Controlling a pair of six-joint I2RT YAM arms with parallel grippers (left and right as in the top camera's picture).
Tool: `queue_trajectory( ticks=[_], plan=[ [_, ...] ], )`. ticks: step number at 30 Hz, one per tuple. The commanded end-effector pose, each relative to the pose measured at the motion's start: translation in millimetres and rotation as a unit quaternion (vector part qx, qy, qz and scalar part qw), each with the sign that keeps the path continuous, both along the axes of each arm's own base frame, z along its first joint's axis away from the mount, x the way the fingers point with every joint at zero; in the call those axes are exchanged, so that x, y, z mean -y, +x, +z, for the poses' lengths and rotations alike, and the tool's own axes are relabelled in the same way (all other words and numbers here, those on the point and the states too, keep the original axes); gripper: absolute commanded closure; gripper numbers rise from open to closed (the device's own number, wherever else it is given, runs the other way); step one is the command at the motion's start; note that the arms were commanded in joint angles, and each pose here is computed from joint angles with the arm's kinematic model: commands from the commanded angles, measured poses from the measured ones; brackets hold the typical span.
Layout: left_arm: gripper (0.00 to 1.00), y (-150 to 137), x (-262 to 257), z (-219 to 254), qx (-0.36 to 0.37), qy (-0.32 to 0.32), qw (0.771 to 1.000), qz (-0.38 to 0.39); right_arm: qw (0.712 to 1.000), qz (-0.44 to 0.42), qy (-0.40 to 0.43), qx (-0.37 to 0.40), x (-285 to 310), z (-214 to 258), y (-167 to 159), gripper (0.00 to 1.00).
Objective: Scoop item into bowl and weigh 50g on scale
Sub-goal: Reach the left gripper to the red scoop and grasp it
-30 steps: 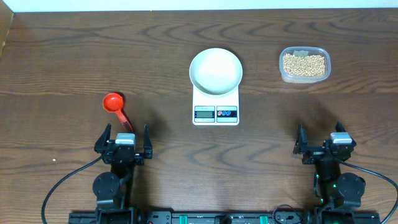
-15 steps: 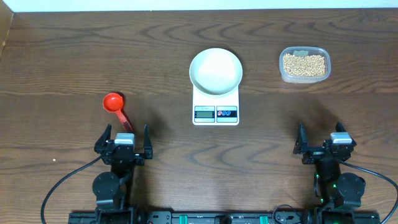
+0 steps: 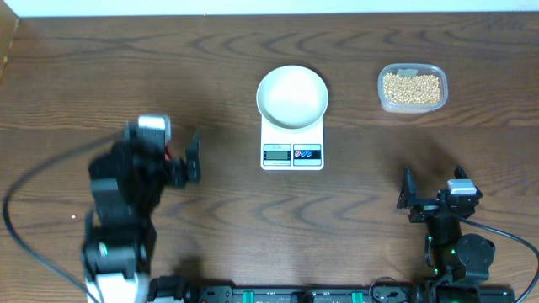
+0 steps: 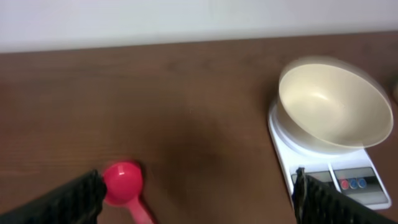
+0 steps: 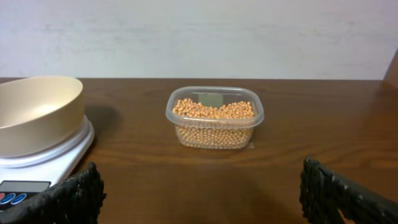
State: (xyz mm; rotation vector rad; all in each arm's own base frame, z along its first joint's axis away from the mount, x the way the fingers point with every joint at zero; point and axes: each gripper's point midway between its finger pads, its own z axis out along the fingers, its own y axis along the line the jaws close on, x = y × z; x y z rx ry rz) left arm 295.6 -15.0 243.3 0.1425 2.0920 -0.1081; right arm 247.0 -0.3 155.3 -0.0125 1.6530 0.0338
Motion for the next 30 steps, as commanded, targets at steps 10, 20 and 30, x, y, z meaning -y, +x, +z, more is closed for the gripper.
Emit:
queue_trajectory(
  ticks=[10,20,30],
  plan=[
    [0.02,119,-30,-49,-0.208,-0.049,0.976,0.027,1.000,0.007,0.000,0.000,-3,0,0,0.01],
    [0.02,110,-114,-151,-0.339,-0.030,0.915,0.218,1.000,0.007,0.000,0.000,-3,0,0,0.01],
    [0.22,84,-138,-180,-0.364,-0.054,0.893,0.260,1.000,0.007,0.000,0.000,-3,0,0,0.01]
  ],
)
